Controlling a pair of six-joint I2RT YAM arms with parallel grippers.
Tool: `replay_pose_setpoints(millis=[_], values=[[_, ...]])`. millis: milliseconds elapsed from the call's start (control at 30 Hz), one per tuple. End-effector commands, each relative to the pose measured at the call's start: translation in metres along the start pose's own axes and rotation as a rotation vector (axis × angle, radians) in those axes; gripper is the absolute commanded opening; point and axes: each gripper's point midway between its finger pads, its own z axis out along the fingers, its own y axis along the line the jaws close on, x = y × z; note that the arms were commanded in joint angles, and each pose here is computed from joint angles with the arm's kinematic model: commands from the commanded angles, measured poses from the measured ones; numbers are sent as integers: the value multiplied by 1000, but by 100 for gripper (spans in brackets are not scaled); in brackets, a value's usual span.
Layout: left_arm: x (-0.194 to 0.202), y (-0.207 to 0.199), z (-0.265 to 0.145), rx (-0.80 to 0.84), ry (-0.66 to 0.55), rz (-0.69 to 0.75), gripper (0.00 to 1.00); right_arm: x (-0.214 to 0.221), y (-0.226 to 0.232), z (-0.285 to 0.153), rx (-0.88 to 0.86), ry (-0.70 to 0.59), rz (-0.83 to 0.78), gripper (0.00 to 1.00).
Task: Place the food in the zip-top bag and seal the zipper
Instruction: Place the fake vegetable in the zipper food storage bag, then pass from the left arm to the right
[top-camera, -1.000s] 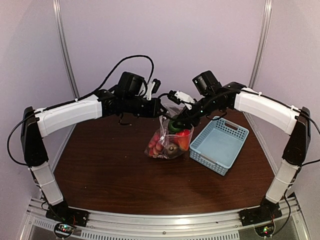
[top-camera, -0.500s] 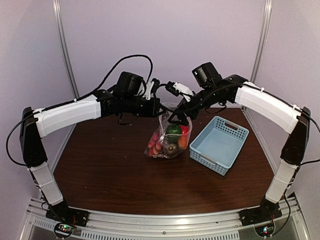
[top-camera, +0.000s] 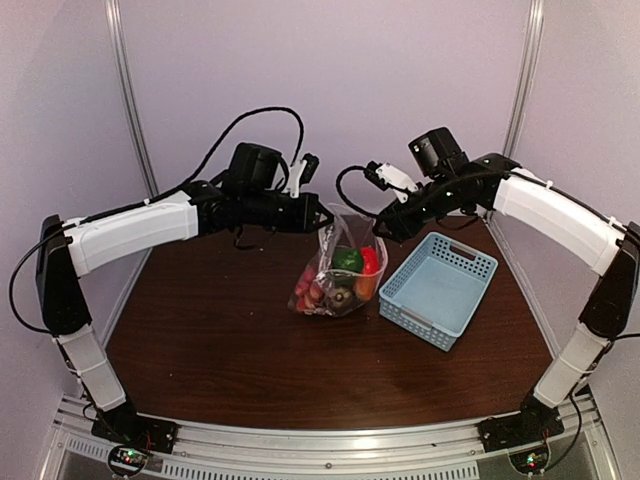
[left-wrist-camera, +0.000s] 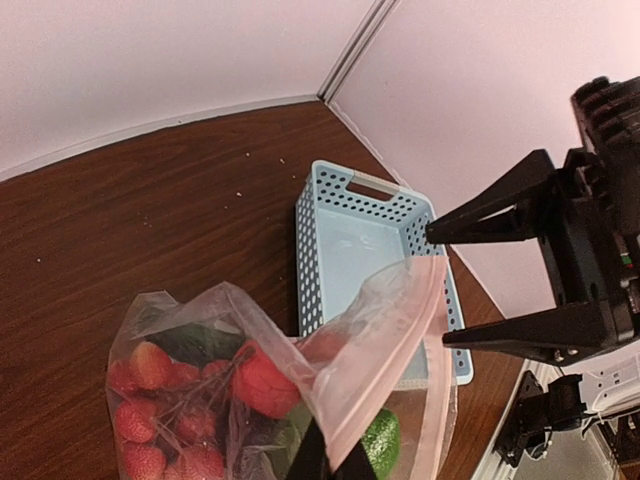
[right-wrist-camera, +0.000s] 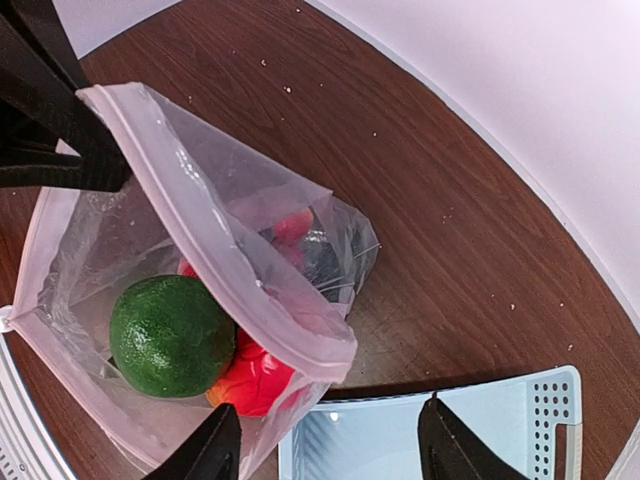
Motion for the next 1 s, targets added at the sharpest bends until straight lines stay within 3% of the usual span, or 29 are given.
replay_pose_setpoints(millis=[0,67,233,267,400,467,533,600,767,867,967], values=[[-24,-15,-16,55,-84,28,0,11,2,15,-17,46,36,59],[-23,-15,-15,57,-78,24,0,14,3,21,-23,64,41,52],[-25,-15,-19,45,-80,23,0,16,11,22,-75,111,45,5],[-27,-16,-22,36,-75,23,0,11,13,15,-94,112,41,0],[-39,-28,-36,36,-96,108,0,-27,12,-38,-77,-56,21,0],[-28,-2,-27,-67,-50,141,0,-18,15,-29,-94,-56,9,0],[-19,-5,-19,-21,1,157,0,-4,32,-11,-208,8,25,0],[-19,-17,-18,36,-11,163,12,1,50,-1,-336,54,66,0],[-27,-39,-67,-31,-220,284,59,-8,62,1,-438,33,139,0],[-9,-61,-114,-45,-399,406,68,-14,57,-6,-431,12,146,0],[25,-49,-134,-33,-423,374,68,-13,55,-9,-434,4,158,0]])
